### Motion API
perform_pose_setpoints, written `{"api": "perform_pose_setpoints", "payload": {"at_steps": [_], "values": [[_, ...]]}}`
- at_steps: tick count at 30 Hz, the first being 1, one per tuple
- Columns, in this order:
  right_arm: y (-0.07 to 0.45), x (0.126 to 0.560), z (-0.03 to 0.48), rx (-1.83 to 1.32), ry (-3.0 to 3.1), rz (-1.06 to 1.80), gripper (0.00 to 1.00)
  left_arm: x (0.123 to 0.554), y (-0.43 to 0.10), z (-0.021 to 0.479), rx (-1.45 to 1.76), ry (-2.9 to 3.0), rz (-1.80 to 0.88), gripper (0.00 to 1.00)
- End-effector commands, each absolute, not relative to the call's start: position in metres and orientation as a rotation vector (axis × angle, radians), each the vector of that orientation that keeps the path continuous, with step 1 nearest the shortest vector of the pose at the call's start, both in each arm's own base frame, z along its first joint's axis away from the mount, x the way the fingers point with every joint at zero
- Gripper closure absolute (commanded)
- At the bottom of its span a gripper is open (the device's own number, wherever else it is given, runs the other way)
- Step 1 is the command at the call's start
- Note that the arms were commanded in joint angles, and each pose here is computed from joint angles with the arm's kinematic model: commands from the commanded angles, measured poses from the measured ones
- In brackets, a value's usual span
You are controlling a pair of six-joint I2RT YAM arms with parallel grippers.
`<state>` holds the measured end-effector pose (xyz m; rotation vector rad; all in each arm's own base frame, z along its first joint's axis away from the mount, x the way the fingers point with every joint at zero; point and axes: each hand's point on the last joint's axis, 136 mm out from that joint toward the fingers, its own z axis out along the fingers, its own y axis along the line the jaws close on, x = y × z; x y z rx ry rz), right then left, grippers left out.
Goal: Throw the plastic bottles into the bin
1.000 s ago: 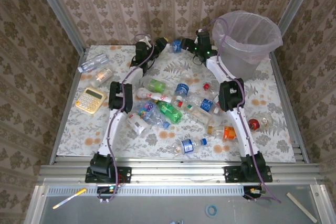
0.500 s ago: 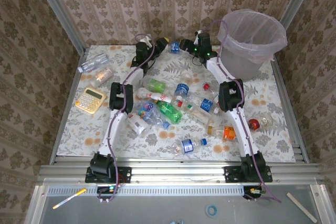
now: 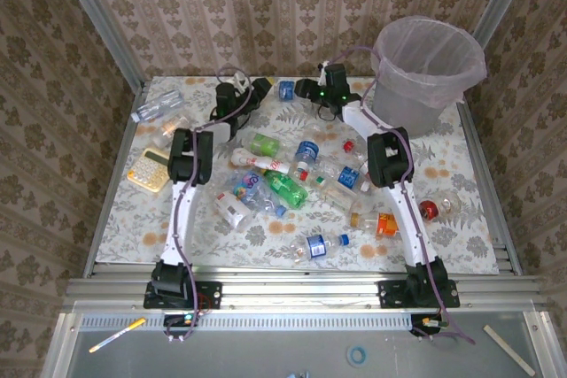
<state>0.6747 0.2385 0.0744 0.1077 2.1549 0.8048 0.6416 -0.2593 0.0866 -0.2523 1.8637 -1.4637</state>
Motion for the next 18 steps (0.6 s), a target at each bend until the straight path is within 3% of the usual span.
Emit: {"api": "perform_pose_setpoints", "payload": {"at_steps": [1,11,18], "values": [[0.283,0.642,0.106,-0.050,2.151,0.864,0.31,0.610,-0.277,0.118,-0.087,1.822,-1.519,0.30],[0.322,0.556,0.100,-0.242,2.295,0.805,0.31,0.573,-0.247,0.098,-0.161,1.876,-1.501,0.30],[0.322,0.506,0.104,-0.410,2.419,0.652,0.22,0.574,-0.243,0.094,-0.131,1.920,-1.490,0.30]]}}
